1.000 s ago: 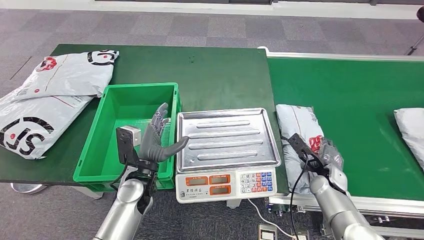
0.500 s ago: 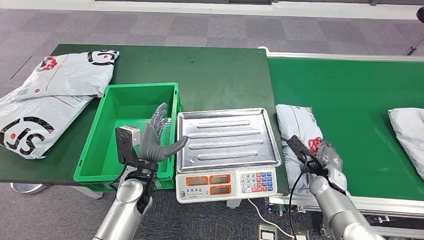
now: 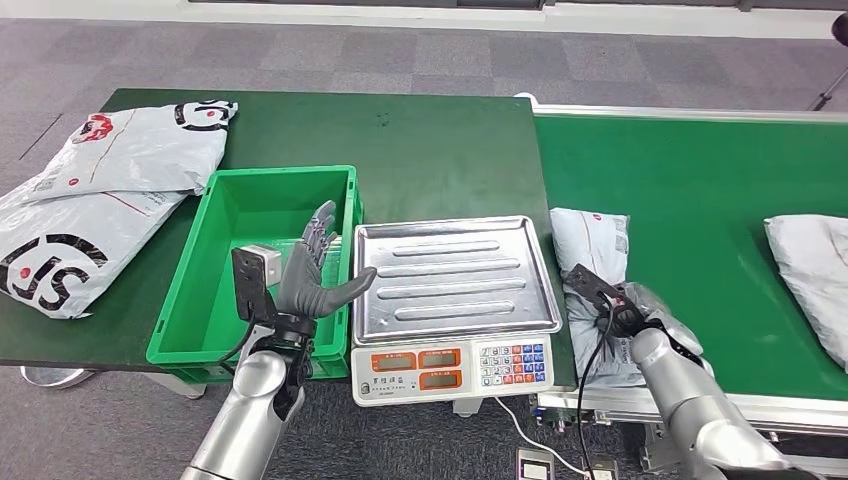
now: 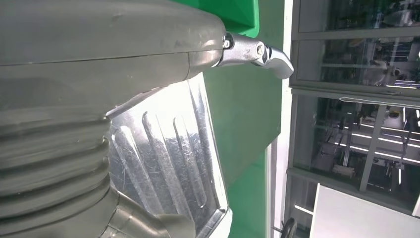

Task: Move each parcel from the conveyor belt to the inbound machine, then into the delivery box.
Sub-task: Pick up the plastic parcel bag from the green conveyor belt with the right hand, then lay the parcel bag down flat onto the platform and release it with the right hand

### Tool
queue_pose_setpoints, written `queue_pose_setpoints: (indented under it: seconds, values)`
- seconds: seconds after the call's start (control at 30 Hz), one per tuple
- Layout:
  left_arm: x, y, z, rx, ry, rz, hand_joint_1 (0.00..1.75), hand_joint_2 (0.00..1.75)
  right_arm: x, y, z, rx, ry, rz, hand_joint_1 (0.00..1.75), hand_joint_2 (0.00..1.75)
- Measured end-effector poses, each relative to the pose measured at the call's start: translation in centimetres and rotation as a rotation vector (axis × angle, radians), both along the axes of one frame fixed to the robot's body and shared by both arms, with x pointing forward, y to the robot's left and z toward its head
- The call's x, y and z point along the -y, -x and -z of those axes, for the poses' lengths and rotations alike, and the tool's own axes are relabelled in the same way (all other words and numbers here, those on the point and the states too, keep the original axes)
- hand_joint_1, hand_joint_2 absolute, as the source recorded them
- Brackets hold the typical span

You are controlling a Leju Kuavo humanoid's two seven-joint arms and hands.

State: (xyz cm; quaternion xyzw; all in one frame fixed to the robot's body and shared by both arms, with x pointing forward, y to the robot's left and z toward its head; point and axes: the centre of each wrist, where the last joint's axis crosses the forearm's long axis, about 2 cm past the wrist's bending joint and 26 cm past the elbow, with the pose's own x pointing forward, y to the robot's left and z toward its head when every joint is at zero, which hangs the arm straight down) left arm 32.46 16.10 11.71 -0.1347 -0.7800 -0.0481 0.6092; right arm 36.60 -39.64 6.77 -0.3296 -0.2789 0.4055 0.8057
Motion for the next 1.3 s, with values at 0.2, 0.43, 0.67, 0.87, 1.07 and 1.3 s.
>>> queue_pose_setpoints:
  seconds: [0.2,0.43,0.67,0.87,1.07,1.3]
  values:
    - [0.0,-0.4,-0.4,0.014,-0.008,0.009,0.00,1.75,0.4,-0.3,-0.4,-0.034,-0.153,-0.086,1.75,1.75]
    - [-0.2,-0.3,-0.5,0.021,-0.024,0.007,0.00,1.75,0.6,-0.3,-0.4,0.080,-0.200,-0.066,1.75,1.75]
    - [-0.7,0.5,-0.4,0.016,-0.046,-0.015,0.00,1.75,-0.5,-1.1,-2.2,0.316,-0.110,-0.008,1.75,1.75]
    - [-0.9,0.8,-0.5,0.023,-0.050,-0.025,0.00,1.75,-1.1,-1.7,-5.4,0.525,-0.090,-0.009,1.75,1.75]
    - [-0.9,0.8,-0.6,0.027,-0.051,-0.031,0.00,1.75,-1.1,-1.9,-8.9,0.689,-0.085,-0.028,1.75,1.75]
    - [-0.9,0.8,-0.6,0.026,-0.051,-0.031,0.00,1.75,-1.2,-1.6,-10.0,0.742,-0.080,-0.046,1.75,1.75]
